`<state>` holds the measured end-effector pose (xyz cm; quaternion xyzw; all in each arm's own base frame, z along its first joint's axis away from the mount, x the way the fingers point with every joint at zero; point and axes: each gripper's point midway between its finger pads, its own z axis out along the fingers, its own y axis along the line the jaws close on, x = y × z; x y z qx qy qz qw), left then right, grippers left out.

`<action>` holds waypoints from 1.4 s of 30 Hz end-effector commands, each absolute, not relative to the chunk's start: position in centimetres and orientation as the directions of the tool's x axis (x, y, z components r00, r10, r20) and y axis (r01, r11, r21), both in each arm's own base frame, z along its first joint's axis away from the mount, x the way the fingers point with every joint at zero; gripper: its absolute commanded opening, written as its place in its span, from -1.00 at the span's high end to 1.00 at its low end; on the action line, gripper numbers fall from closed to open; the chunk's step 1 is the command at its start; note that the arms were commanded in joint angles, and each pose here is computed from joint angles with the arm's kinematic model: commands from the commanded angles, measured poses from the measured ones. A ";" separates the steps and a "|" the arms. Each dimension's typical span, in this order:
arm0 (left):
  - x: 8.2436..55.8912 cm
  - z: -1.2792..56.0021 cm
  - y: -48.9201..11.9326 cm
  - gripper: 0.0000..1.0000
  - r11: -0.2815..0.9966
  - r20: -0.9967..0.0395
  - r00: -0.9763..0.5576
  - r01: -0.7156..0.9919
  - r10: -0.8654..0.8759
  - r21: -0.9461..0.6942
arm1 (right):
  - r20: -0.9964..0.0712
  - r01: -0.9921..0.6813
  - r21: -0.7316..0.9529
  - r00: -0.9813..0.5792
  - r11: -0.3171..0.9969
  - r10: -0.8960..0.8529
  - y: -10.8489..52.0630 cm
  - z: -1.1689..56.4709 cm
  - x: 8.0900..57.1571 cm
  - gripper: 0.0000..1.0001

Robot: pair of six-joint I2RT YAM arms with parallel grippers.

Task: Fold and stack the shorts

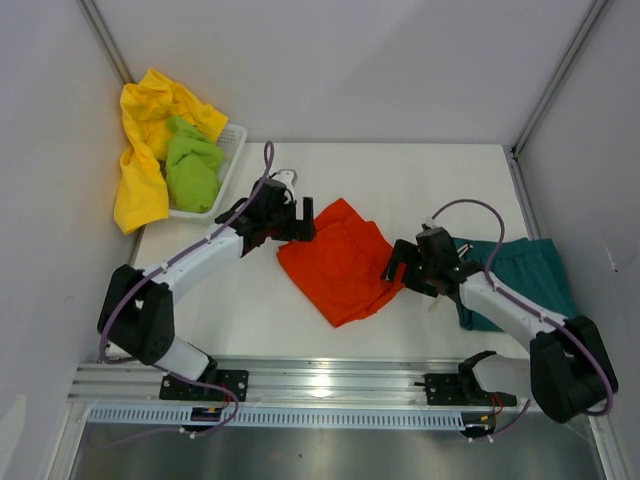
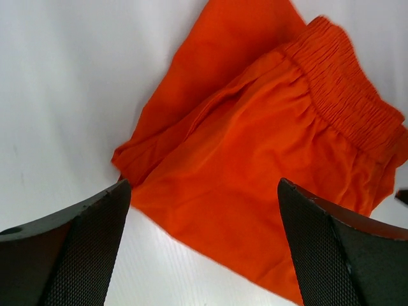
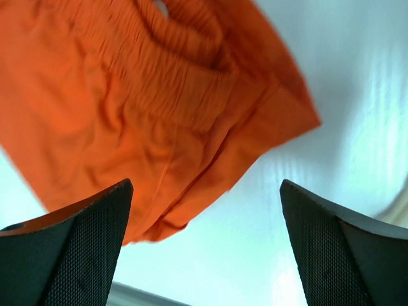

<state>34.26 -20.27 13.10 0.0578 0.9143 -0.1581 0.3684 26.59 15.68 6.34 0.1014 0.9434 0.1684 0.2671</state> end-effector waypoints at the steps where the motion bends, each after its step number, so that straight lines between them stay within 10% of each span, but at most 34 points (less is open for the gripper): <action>1: 37.5 16.1 -22.0 -0.96 0.901 -0.757 -0.654 0.339 0.018 -0.271 | -0.433 0.067 0.596 -0.813 0.800 0.390 18.4 8.8 25.2 -0.99; 21: 39.5 10.0 -24.2 -0.98 0.793 -0.660 -0.731 0.501 0.172 -0.347 | -0.257 0.334 0.608 -0.775 0.720 0.577 23.0 3.8 22.2 -0.92; 35: 39.6 9.2 -24.2 -0.98 0.791 -0.661 -0.726 0.511 0.189 -0.336 | -0.326 0.336 0.547 -0.759 0.767 0.564 20.5 2.9 24.3 0.97; 42: 39.6 8.2 -24.0 -0.98 0.802 -0.647 -0.739 0.496 0.189 -0.333 | -0.426 0.182 0.421 -0.825 0.888 0.371 18.2 3.6 26.3 1.00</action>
